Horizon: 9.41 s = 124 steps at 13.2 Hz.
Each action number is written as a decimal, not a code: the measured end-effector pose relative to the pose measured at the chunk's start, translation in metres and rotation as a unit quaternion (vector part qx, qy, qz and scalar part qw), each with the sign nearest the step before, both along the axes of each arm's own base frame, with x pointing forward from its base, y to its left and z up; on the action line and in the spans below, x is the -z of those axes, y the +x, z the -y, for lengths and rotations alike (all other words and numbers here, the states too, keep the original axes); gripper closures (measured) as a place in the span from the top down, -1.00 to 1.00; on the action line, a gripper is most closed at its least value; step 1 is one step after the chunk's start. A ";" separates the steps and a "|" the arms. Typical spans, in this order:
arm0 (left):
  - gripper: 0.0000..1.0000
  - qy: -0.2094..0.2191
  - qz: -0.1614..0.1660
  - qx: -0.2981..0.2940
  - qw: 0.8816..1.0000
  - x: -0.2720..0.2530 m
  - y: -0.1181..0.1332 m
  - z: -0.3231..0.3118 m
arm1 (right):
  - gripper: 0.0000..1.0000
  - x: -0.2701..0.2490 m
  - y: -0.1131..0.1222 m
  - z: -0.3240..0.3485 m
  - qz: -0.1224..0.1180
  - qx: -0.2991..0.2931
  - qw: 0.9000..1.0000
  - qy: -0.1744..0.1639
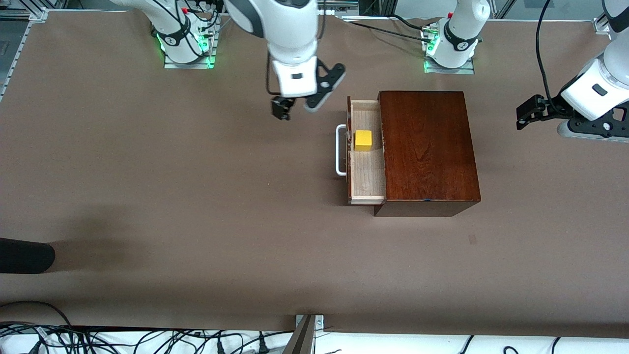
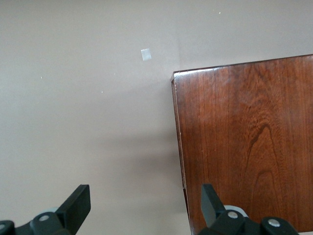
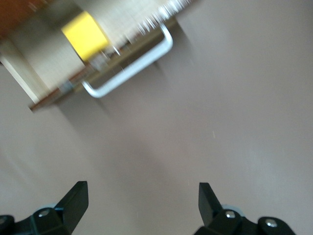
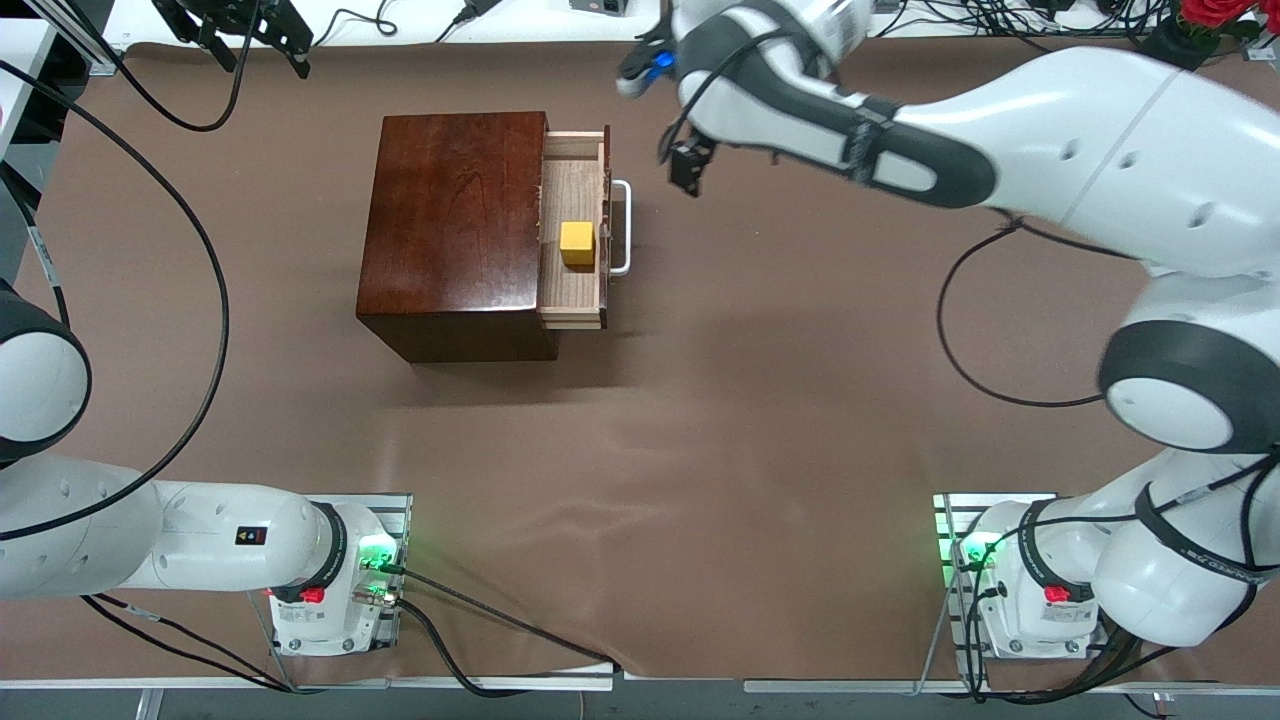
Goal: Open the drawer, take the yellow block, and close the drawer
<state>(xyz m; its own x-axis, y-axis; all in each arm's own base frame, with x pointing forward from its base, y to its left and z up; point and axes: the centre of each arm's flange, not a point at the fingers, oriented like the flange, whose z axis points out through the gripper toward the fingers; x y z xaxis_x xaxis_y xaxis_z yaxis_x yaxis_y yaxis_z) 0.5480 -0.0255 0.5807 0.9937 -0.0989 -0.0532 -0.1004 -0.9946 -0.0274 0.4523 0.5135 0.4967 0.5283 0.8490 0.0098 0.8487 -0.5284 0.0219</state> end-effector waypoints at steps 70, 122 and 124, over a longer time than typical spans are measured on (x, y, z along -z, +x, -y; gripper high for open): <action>1.00 -0.110 -0.058 0.591 0.797 0.137 -0.077 0.450 | 0.11 -0.009 0.193 0.438 -0.057 0.273 0.959 0.046; 1.00 0.005 -0.113 0.430 0.896 0.128 -0.046 0.384 | 1.00 -0.118 0.084 0.458 -0.024 0.447 0.893 0.040; 1.00 0.003 -0.103 0.389 0.915 0.086 -0.033 0.342 | 1.00 -0.118 0.084 0.461 -0.021 0.449 0.892 0.037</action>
